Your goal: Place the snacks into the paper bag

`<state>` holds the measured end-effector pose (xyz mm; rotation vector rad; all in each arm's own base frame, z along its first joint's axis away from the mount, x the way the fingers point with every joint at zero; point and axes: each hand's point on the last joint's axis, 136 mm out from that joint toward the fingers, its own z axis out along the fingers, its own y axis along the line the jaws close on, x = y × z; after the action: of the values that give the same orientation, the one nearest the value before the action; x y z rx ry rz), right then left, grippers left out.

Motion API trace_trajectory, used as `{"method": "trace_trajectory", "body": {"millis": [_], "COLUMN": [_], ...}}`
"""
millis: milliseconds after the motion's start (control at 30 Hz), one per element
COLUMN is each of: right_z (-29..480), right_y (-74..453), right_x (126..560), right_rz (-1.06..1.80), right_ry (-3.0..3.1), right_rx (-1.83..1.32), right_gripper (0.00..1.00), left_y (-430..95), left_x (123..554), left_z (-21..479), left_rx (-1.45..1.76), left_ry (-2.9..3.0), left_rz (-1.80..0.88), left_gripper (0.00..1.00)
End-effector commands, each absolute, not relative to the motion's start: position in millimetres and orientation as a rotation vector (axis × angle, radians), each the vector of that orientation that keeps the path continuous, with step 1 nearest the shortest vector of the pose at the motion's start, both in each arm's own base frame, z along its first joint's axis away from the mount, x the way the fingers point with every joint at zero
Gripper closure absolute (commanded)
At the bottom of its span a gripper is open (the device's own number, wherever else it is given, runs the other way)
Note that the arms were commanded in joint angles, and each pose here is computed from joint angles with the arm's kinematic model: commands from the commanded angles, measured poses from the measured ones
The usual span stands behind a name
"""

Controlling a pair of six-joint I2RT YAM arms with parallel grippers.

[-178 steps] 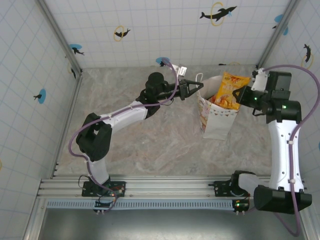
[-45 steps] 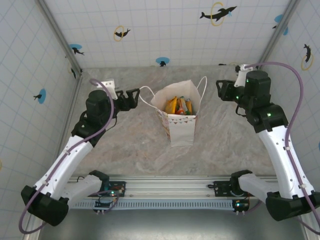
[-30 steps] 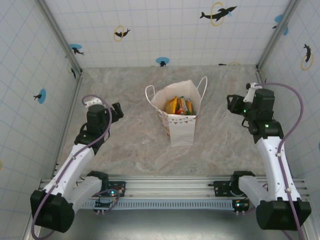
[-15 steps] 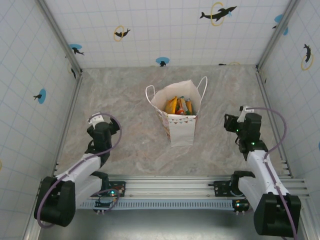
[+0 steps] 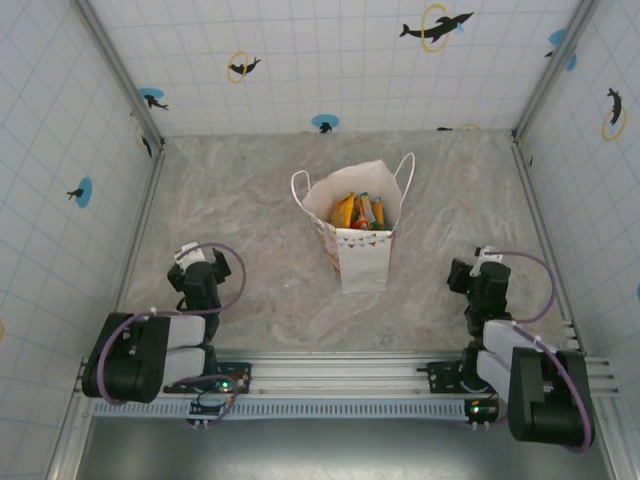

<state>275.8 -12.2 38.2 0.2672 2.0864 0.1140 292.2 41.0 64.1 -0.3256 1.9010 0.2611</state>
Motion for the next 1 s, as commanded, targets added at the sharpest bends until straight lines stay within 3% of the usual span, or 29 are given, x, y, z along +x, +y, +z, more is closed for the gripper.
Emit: {"method": "trace_trajectory", "body": {"millis": [0,200,267,400,467,500,967], "right_z": [59.2,59.0,65.3,74.5,69.1,70.0,54.7], "right_y": [-19.5,-16.9,-15.8,-17.7,-19.5,-17.3,-9.3], "right_x": [282.5,281.9,285.8,294.5,297.6,299.3,308.7], "right_rz": [0.069,0.086,0.084,0.069,0.056,0.063,-0.039], "right_ry": [1.938,1.898,1.870,1.821,1.838,1.831,1.897], "right_rx": [0.243,0.226,0.209,0.204,0.213,0.199,0.127], "right_gripper": [0.37,0.36,0.36,0.35,0.26,0.02,0.00], "left_y": [40.3,38.0,46.1,50.2,50.7,50.6,50.5], "left_x": [289.1,289.1,295.9,300.3,300.4,299.9,300.6], "left_z": [86.3,92.4,65.2,65.0,67.8,65.4,65.9], "left_rx": [-0.265,-0.238,-0.302,-0.321,-0.322,-0.322,-0.319], "left_ry": [1.765,1.697,1.828,1.829,1.814,1.827,1.825], "left_rz": [0.228,0.150,0.182,0.201,0.203,0.203,0.205], "left_gripper": [0.02,0.02,0.02,0.02,0.02,0.02,0.02]}}
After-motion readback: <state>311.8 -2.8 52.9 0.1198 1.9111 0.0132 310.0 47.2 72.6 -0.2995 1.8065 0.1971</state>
